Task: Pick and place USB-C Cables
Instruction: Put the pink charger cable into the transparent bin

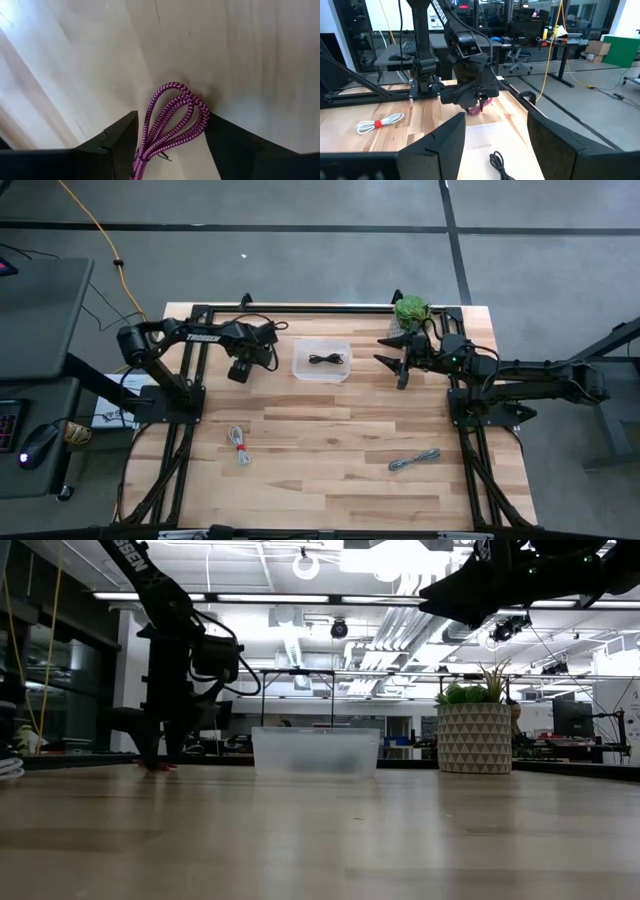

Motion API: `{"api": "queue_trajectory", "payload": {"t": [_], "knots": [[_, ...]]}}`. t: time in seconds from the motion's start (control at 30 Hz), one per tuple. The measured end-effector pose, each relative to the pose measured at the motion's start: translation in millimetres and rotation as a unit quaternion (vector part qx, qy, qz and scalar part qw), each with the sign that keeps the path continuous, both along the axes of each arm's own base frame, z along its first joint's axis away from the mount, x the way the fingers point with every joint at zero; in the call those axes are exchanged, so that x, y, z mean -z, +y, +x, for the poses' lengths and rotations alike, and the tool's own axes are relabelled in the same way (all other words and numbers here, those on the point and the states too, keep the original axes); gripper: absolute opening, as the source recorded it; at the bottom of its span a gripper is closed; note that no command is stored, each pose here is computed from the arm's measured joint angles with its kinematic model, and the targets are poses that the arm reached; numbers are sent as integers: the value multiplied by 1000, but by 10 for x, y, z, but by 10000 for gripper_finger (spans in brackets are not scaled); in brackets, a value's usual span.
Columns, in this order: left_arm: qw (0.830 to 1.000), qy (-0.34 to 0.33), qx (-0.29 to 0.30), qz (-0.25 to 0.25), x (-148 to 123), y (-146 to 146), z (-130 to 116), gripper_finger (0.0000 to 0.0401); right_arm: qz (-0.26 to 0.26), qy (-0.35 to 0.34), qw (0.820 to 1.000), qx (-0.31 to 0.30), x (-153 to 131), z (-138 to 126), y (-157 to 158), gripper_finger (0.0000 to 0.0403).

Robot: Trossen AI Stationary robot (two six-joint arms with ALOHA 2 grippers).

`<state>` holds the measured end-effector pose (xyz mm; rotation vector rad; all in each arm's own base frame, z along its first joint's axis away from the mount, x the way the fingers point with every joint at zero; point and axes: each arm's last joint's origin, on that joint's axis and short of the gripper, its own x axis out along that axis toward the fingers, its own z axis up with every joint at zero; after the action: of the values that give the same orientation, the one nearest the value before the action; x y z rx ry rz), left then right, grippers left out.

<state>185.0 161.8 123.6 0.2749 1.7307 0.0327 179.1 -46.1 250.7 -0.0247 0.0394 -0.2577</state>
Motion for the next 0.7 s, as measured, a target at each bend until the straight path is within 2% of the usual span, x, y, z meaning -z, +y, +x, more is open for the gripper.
{"api": "queue_trajectory", "payload": {"t": [0.2,0.5,0.7], "knots": [[999,-14,-22,-22,3,64,-69,150,3,4,1000,0,8,0,0,204],[999,-10,-26,-25,-45,86,-26,16,3,4,1000,0,8,0,0,204],[999,-19,-36,14,-282,139,154,5,3,4,1000,0,8,0,0,204]]}}
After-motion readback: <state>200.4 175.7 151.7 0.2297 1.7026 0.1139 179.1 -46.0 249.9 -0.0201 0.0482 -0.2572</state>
